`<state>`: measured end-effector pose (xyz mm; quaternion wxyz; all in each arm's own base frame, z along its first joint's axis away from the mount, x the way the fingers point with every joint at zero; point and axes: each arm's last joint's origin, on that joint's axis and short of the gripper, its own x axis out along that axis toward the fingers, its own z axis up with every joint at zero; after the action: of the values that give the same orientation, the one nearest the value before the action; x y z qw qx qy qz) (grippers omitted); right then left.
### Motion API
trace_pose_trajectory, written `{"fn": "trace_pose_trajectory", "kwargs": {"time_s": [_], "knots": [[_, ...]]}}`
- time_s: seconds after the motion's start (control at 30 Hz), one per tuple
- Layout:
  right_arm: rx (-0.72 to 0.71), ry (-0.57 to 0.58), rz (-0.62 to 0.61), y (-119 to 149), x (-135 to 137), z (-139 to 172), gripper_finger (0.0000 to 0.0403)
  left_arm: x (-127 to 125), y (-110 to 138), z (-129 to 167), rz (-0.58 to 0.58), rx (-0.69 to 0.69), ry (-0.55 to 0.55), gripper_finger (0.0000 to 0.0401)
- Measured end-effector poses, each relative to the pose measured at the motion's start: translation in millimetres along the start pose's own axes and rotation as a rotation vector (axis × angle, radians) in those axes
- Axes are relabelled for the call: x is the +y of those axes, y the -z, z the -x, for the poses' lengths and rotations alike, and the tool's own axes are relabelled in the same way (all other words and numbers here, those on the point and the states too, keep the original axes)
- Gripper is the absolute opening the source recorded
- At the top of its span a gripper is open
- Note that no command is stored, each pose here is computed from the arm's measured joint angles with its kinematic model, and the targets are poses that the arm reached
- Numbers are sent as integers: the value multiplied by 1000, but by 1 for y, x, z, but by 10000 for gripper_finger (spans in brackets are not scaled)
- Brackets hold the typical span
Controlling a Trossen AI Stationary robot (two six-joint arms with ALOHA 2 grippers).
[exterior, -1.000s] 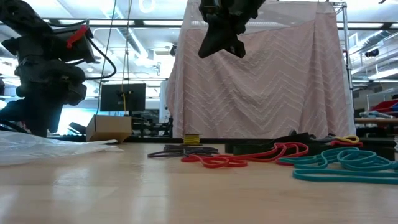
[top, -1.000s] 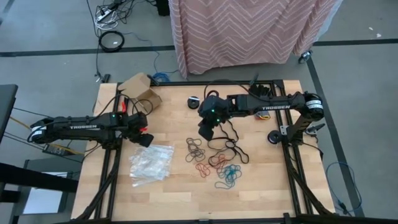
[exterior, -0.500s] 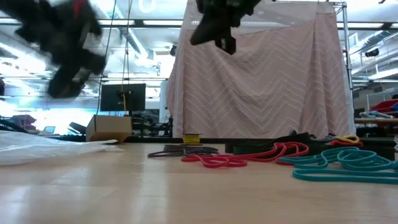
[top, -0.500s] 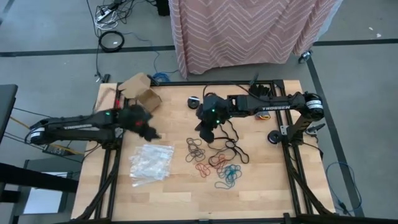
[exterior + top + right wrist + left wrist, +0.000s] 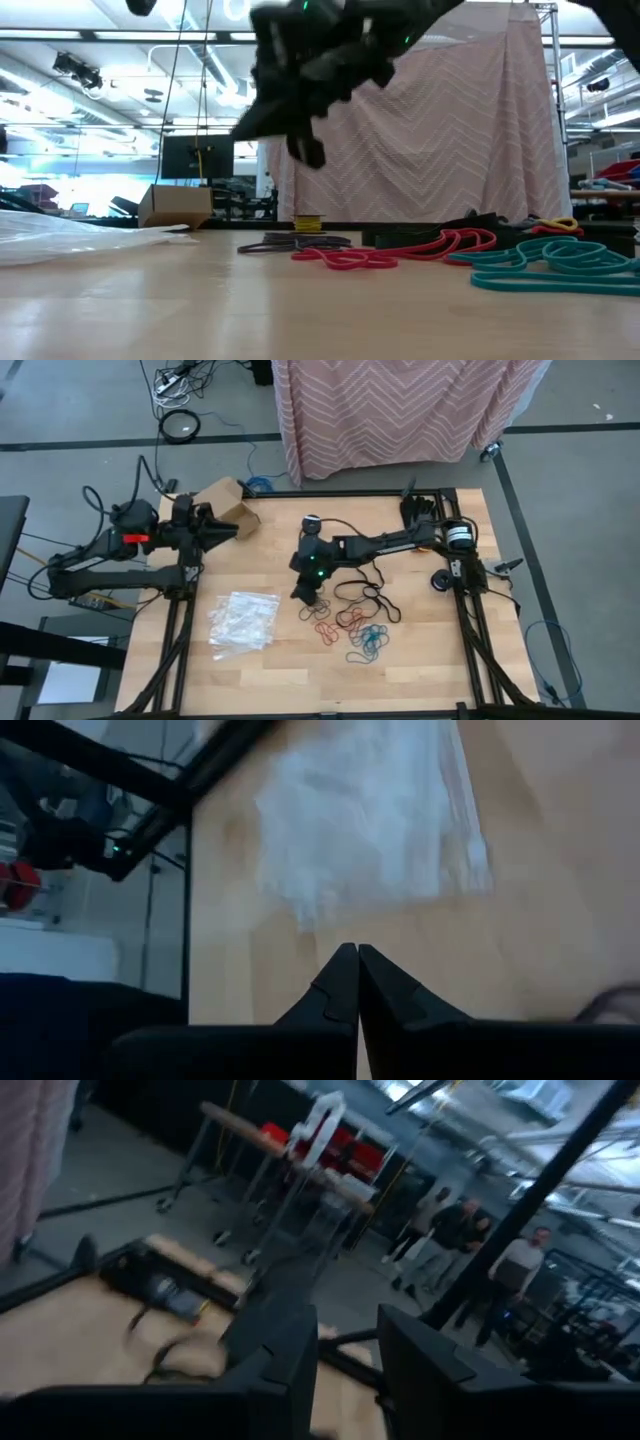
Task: Sort rubber bands
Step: Put the black rubber band into the transparent zip bag
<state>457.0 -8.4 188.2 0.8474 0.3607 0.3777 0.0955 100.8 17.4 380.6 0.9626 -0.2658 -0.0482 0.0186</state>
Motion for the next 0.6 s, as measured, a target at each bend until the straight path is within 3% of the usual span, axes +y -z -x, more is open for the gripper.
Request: {"fn": "trace_pose_trajectory", "kwargs": {"time_s": [0.2, 0.3, 0.4, 0.6], "knots": [[-11, -67, -110, 3, -22, -32, 8, 4, 3, -15, -16, 54, 12, 115], [7, -40, -147, 7, -29, -38, 15, 6, 6, -24, -10, 94, 35, 115], [65, 128, -156, 14, -37, -25, 21, 5, 7, -29, -7, 115, 71, 115], [130, 568, 68, 17, -19, 35, 21, 6, 8, -30, -11, 133, 77, 115]]}}
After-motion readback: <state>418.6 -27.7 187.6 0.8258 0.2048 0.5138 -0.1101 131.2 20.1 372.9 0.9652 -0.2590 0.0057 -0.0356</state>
